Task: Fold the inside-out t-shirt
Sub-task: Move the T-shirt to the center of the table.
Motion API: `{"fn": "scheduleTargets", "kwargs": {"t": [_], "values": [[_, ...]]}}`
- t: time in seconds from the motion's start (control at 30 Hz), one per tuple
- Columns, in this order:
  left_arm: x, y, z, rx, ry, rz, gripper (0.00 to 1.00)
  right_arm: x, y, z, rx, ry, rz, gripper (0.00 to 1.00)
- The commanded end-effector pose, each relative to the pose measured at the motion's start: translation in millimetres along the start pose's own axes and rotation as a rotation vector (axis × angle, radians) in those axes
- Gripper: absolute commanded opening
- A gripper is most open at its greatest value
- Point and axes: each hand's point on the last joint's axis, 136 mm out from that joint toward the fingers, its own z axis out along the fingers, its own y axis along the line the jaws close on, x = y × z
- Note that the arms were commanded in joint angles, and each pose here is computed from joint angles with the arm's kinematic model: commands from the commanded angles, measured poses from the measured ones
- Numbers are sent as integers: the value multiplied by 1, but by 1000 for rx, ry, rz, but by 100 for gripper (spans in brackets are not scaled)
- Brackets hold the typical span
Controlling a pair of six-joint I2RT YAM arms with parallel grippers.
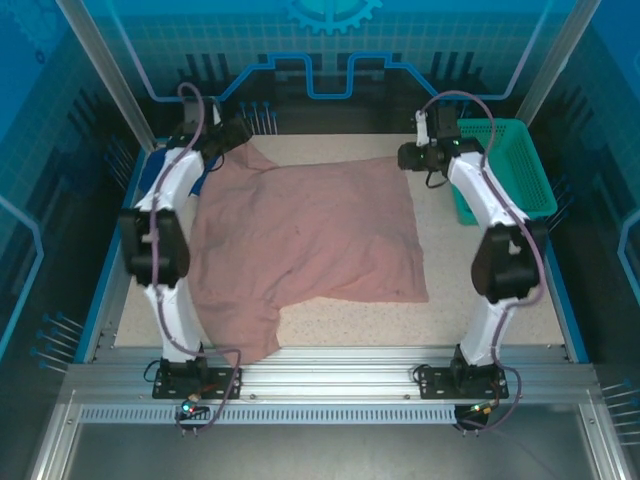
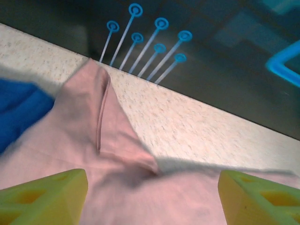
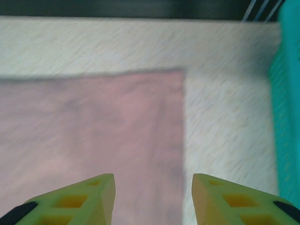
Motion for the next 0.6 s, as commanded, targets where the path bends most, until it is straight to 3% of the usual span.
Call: {"fn": "scheduleTargets", "kwargs": {"t": [0.0,0.1,0.23,0.37,0.57], "values": [[18,-24,-55,146,-82,-97,76,67,51,2,-211,135,79,51],[91,-13,-69,161,13,-117,77,107,61,24,-274,243,157,53],[177,11,-74,138,174,-159,78,146,50,63,-230,398,208,51],[226,32,-75,100,271,-178,78,175,24,84,-143,494,234,50],[262,29,-66,98,391,-138,78,186,-28,84,57,552,220,46]]}}
